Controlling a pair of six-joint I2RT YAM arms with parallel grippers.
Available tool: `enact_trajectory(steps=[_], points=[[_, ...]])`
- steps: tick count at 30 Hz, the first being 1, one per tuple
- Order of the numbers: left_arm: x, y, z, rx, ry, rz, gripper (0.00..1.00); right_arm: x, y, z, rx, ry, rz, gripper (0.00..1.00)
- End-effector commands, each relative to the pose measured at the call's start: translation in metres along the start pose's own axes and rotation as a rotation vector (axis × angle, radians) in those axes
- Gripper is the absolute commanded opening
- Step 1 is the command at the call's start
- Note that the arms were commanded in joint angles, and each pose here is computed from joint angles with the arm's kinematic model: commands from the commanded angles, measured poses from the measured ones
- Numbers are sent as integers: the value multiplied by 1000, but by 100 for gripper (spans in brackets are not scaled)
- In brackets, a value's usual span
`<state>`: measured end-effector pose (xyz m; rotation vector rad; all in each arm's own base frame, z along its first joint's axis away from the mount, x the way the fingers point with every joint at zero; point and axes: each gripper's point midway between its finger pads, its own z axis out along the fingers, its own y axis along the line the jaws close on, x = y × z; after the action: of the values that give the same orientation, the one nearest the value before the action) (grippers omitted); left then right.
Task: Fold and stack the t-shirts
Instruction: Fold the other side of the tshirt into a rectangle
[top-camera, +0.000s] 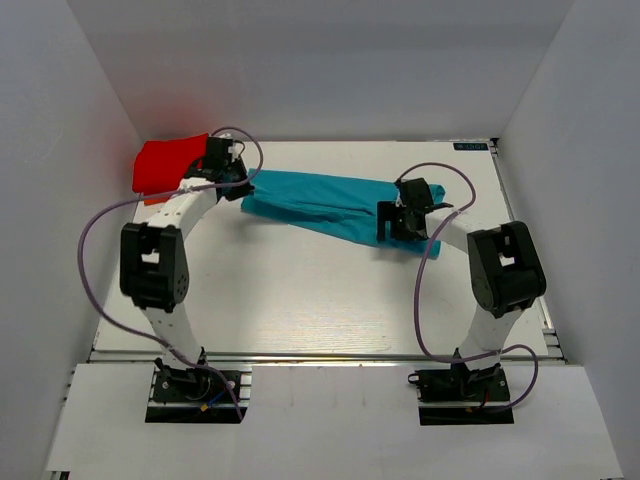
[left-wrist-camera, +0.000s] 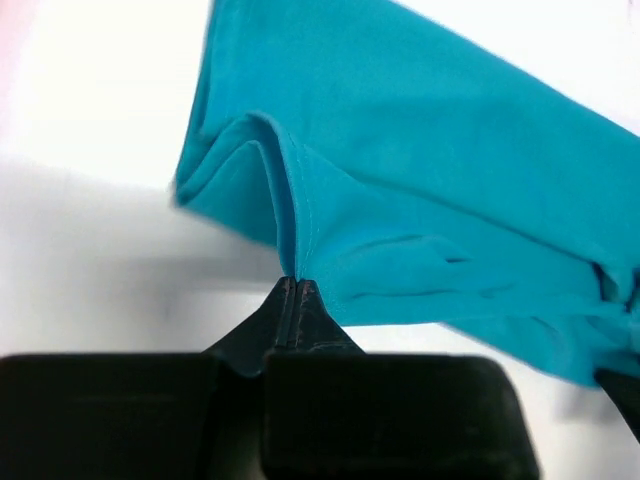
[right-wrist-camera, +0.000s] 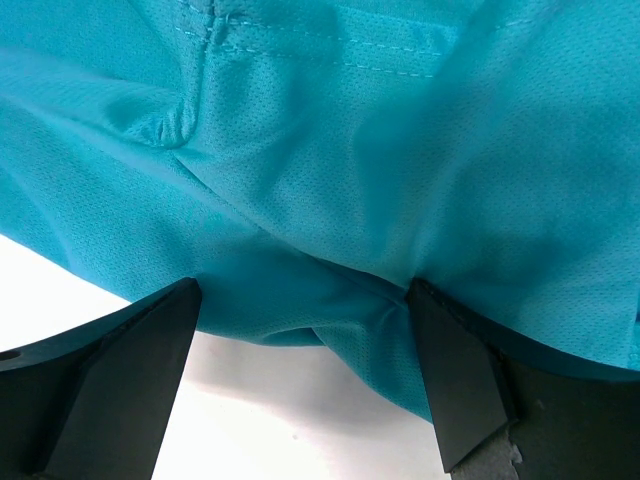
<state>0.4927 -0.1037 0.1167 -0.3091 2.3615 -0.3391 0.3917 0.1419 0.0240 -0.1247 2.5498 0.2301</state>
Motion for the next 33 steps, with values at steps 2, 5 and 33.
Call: enact_trajectory(steps=[2, 5, 33], points=[[23, 15, -40, -66, 14, -57, 0, 14, -9, -10, 23, 20, 9, 90], [36, 25, -55, -117, 44, -81, 0, 18, -10, -10, 27, 29, 5, 90], [-20, 26, 61, -210, 68, -141, 0, 23, -12, -3, 28, 59, -27, 90]])
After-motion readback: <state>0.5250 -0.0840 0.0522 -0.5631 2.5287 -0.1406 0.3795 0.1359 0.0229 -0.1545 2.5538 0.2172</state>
